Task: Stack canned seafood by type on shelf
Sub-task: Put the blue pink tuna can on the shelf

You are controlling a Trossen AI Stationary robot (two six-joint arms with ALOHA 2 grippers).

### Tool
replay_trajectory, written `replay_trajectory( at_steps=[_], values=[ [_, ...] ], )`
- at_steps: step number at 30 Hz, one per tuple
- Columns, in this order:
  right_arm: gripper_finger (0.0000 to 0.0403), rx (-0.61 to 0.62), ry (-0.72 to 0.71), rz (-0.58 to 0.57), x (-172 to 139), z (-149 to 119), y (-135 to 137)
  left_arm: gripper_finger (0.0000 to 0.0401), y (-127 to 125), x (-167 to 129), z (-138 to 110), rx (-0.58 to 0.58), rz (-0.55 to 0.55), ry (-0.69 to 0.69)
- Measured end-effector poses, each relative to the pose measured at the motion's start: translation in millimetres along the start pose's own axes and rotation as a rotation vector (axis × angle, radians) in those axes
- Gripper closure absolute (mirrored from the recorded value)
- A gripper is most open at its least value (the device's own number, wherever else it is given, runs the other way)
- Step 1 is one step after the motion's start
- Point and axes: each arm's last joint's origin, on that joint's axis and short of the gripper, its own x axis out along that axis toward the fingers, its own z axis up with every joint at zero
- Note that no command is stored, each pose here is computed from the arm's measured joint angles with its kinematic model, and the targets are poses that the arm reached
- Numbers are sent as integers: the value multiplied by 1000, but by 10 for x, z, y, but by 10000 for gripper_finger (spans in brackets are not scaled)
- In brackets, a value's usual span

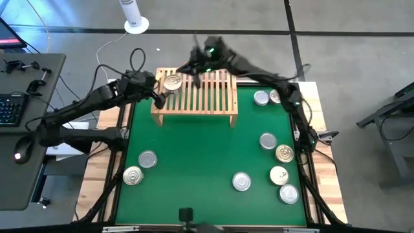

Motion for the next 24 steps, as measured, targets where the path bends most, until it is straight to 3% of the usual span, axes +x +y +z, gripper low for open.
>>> replay_trajectory(
  at_steps=[2, 7, 14, 19, 24],
  values=[
    [402, -24, 88, -5, -205, 51, 161, 2, -79, 54, 0, 11, -21, -21],
    [402, -34, 247, -19, -636, -149, 718, 3, -201, 261, 25, 6, -39, -77],
    [402, -23, 193, -120, -1185, -651, 1571, 34, -102, 454, 155, -8, 6, 4],
    [402, 17, 39, -190, -1386, -975, 1983, 106, 18, 523, 197, -21, 58, 103],
    [402, 72, -73, -147, -1436, -1233, 2213, 220, 125, 622, 189, -64, 62, 151]
  ],
)
